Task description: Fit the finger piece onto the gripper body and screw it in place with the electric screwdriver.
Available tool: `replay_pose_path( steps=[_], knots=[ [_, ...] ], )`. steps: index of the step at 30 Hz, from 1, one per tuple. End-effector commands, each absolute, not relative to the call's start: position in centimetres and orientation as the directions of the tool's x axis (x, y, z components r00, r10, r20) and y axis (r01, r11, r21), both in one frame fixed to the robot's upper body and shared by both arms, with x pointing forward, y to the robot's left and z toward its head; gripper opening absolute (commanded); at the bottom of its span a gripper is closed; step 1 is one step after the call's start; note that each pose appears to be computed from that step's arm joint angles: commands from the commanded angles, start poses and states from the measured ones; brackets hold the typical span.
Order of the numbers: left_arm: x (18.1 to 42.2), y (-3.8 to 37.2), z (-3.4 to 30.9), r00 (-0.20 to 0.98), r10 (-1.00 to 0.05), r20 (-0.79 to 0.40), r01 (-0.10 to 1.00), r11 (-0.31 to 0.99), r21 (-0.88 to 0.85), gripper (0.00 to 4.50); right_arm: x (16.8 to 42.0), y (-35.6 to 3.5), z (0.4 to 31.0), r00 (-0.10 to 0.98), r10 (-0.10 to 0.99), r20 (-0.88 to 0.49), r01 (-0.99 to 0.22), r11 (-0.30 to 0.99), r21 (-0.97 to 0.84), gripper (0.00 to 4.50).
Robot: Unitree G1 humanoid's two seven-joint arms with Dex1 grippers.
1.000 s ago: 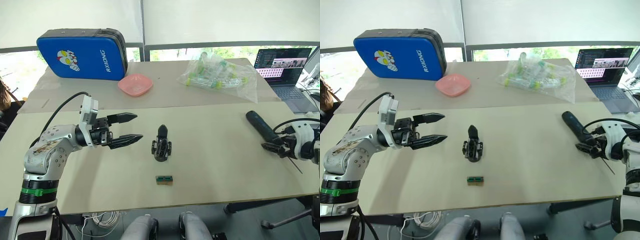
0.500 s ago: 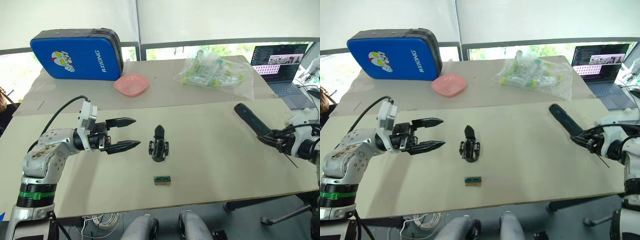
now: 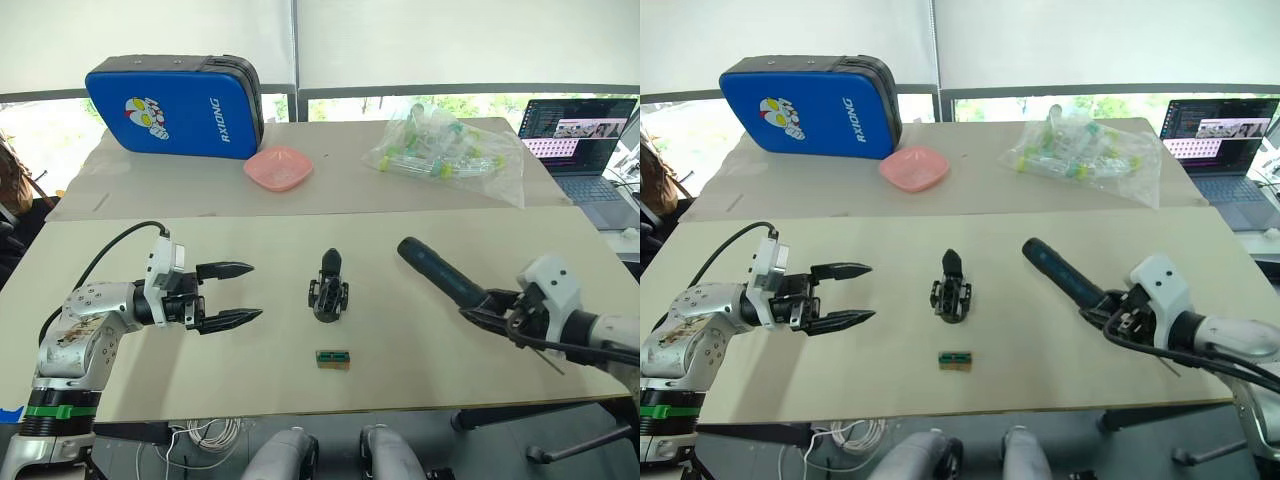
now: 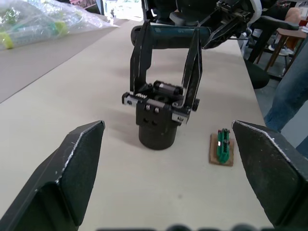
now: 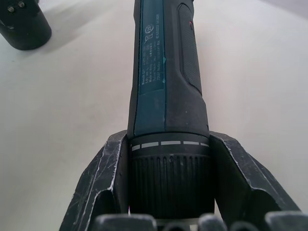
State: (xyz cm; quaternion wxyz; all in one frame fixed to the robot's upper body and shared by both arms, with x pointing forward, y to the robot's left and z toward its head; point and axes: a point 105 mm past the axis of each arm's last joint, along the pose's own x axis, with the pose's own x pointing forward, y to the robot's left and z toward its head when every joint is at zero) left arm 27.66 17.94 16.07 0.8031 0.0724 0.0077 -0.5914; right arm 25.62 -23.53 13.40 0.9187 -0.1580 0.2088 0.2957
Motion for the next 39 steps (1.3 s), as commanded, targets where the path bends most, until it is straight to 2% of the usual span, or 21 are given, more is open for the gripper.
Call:
replay_pose_path(
  steps=[1,6,8,12,13,18,21,25,28,30,34,36,39],
  knots=[
    [27.3,17.8,16.4,0.288,-0.953,-0.093,0.952,0.274,0.139,4.50,25.3,-22.9,13.7,0.746,0.482,-0.459,-0.619,0.756,-0.213,1.91],
    [27.4,17.6,16.5,0.289,-0.954,-0.086,0.951,0.275,0.143,4.50,25.4,-23.1,12.4,0.731,0.485,-0.480,-0.629,0.751,-0.200,1.91],
    [27.5,17.6,16.4,0.290,-0.954,-0.083,0.950,0.276,0.143,4.50,25.6,-22.6,12.1,0.719,0.503,-0.479,-0.645,0.740,-0.192,2.98],
    [27.5,17.4,16.4,0.294,-0.953,-0.076,0.948,0.281,0.148,4.50,25.7,-22.5,11.6,0.711,0.508,-0.486,-0.649,0.740,-0.176,4.38],
    [27.5,17.4,16.5,0.297,-0.952,-0.074,0.947,0.284,0.149,4.50,25.7,-22.7,11.6,0.708,0.507,-0.492,-0.649,0.741,-0.171,4.47],
    [27.4,17.5,16.3,0.302,-0.950,-0.076,0.946,0.289,0.148,4.50,25.7,-23.6,12.4,0.713,0.496,-0.495,-0.645,0.741,-0.187,4.47],
    [27.4,17.4,16.2,0.300,-0.951,-0.077,0.947,0.287,0.148,4.50,25.8,-23.5,14.5,0.703,0.513,-0.492,-0.667,0.717,-0.205,4.47],
    [27.3,17.3,16.1,0.286,-0.955,-0.084,0.951,0.272,0.148,4.50,25.3,-23.1,16.2,0.620,0.525,-0.584,-0.727,0.663,-0.176,4.47],
    [27.3,17.1,16.0,0.273,-0.958,-0.089,0.954,0.258,0.155,4.50,24.7,-24.5,15.9,0.541,0.385,-0.748,-0.702,0.696,-0.149,4.47],
    [27.4,17.0,16.1,0.270,-0.959,-0.083,0.954,0.255,0.157,4.50,24.0,-24.7,15.6,0.458,0.344,-0.820,-0.716,0.689,-0.111,4.47],
    [27.5,16.7,16.1,0.260,-0.962,-0.082,0.957,0.245,0.158,4.50,23.7,-24.5,14.9,0.359,0.260,-0.896,-0.720,0.688,-0.089,4.47],
    [27.4,16.5,16.0,0.251,-0.964,-0.088,0.959,0.235,0.161,4.50,23.9,-23.7,14.4,0.319,0.259,-0.912,-0.727,0.684,-0.060,4.47],
    [27.1,16.1,15.8,0.238,-0.967,-0.096,0.962,0.220,0.164,4.50,25.0,-23.1,13.8,0.316,0.221,-0.923,-0.739,0.667,-0.093,4.47]
  ],
)
